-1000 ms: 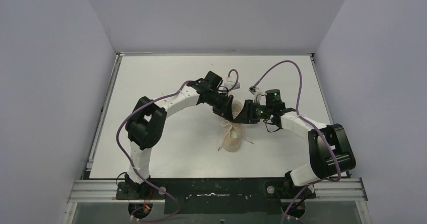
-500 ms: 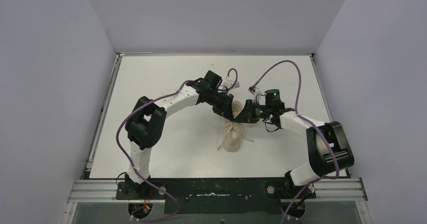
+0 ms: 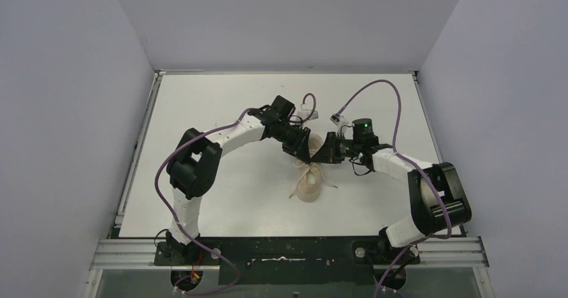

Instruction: Tie the shoes

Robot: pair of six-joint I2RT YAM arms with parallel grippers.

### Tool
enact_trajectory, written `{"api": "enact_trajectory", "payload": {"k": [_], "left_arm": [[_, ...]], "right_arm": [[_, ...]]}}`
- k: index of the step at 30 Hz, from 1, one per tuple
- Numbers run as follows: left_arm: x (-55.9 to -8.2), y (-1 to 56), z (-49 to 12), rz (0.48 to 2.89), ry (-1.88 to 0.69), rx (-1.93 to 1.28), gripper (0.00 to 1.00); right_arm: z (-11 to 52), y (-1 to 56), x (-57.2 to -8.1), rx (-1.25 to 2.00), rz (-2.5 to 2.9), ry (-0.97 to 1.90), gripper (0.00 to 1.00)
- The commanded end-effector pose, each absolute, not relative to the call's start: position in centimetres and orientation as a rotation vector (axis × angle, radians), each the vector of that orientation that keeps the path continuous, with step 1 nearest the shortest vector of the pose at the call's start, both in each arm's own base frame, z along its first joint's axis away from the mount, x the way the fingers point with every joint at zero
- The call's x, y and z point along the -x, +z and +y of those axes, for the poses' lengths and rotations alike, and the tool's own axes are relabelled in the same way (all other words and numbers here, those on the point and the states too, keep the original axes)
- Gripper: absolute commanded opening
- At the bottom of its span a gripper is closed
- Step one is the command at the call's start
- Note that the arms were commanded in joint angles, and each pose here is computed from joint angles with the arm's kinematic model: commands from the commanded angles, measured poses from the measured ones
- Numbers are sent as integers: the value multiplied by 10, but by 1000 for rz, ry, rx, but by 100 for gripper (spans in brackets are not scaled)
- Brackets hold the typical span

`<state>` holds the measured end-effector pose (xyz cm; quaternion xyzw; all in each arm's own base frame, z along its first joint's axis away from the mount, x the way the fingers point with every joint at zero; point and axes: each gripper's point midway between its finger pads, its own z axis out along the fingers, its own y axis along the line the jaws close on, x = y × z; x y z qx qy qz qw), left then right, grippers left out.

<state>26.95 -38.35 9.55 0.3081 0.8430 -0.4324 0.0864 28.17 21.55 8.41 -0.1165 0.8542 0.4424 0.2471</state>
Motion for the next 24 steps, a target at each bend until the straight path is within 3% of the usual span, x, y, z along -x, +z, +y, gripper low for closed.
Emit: {"api": "enact_trajectory", "payload": {"k": [1,10,18,22,24], "left_arm": [[-274,105,-385,2456,-1261,-969,15],[-287,98,-386,2453,-1180,-953,20],[-300,97,-390,2408,-1141,-895,0],[-303,101,-395,2382,-1158,-868,0],[-302,101,-396,2378,-1161,-868,0]], "right_arm": [[218,112,-293,377,2199,1194,0],[220,117,-292,383,2191,1215,0],[224,125,-283,400,2179,1275,0],[225,126,-277,386,2183,1308,21],[227,130,-275,384,2170,1338,27]]}}
